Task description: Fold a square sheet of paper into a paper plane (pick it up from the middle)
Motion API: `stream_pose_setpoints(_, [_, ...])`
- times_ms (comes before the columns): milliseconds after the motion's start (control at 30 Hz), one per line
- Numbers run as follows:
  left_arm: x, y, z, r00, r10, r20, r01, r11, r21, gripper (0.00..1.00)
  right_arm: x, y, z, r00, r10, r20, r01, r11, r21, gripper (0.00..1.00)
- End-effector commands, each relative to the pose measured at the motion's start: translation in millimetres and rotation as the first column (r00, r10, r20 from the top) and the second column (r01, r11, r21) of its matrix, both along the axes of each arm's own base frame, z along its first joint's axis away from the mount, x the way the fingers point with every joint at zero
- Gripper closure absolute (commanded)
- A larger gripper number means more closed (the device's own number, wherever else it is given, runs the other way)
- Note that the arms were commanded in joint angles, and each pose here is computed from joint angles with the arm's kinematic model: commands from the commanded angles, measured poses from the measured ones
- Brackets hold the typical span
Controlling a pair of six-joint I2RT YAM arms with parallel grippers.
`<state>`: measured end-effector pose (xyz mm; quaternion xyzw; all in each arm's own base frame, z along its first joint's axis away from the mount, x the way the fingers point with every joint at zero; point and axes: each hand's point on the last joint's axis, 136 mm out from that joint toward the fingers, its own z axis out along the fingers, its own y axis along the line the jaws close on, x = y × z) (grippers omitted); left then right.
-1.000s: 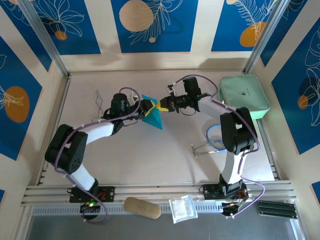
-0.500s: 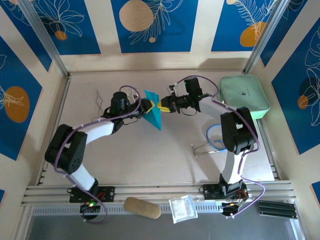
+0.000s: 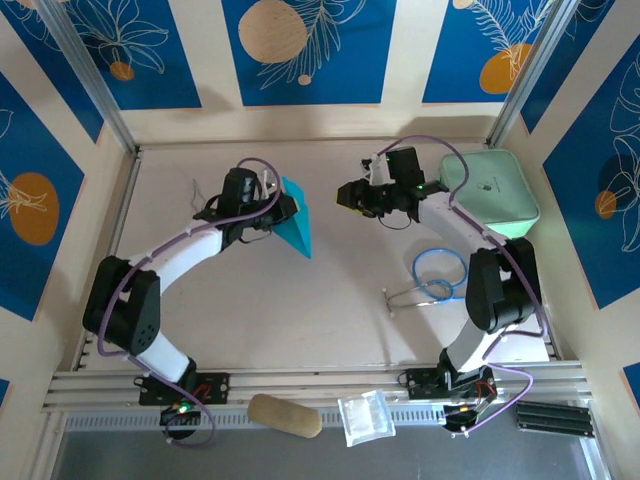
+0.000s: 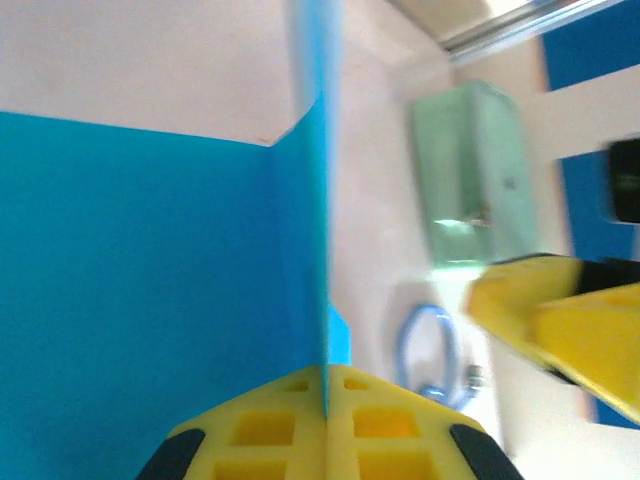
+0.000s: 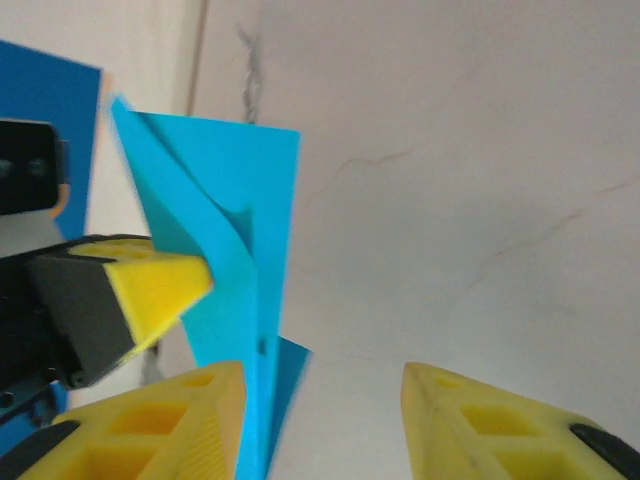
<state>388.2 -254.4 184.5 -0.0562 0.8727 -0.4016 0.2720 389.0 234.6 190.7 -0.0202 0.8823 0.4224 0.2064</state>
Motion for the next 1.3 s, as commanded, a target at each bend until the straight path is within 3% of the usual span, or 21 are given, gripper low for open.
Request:
stream_pose_setpoints(0, [-17, 49, -35, 0.998, 0.026, -0.064, 0.006, 0.891, 0.454, 0.94, -2, -33, -21, 0.996, -0.084, 0.02, 0.086, 0.982, -0.167, 0.51])
stream_pose_setpoints(133, [-14, 84, -45, 0.995, 0.067, -0.074, 0.015, 0.638, 0.77, 0.94, 0, -46, -23, 0.99, -0.132, 0.043, 0.138, 0.97, -0.201, 0.48])
stream_pose_setpoints(333, [0, 108, -57, 0.993, 0.096, -0.068, 0.046, 0.219, 0.975, 0.94, 1, -58, -29, 0.983, -0.183, 0.031, 0.185, 0.958, -0.219, 0.48])
stream_pose_setpoints(433, [8, 107, -66, 0.994, 0.092, -0.067, 0.058, 0.097, 0.994, 0.95, 0, -62, -33, 0.98, -0.197, 0.017, 0.196, 0.955, -0.221, 0.48])
stream_pose_setpoints(700, [22, 104, -95, 0.991, 0.125, -0.041, 0.058, -0.139, 0.989, 0.95, -1, -68, -43, 0.977, -0.214, -0.02, 0.204, 0.954, -0.22, 0.49])
stream_pose_setpoints(767, [24, 102, -107, 0.99, 0.132, -0.054, 0.073, -0.144, 0.987, 0.93, -3, -67, -47, 0.977, -0.212, -0.032, 0.2, 0.955, -0.217, 0.49])
stream_pose_setpoints(833, [24, 94, -118, 0.989, 0.133, -0.07, 0.083, -0.099, 0.992, 0.91, -3, -67, -50, 0.976, -0.214, -0.042, 0.2, 0.955, -0.218, 0.49])
stream_pose_setpoints(1033, [17, 50, -141, 0.983, 0.096, -0.157, 0.14, 0.166, 0.976, 0.79, -2, -66, -54, 0.976, -0.213, -0.055, 0.197, 0.956, -0.216, 0.49])
stream_pose_setpoints(1267, [0, -3, -134, 0.977, 0.041, -0.21, 0.173, 0.428, 0.887, 0.66, -2, -66, -60, 0.973, -0.22, -0.072, 0.2, 0.955, -0.217, 0.49])
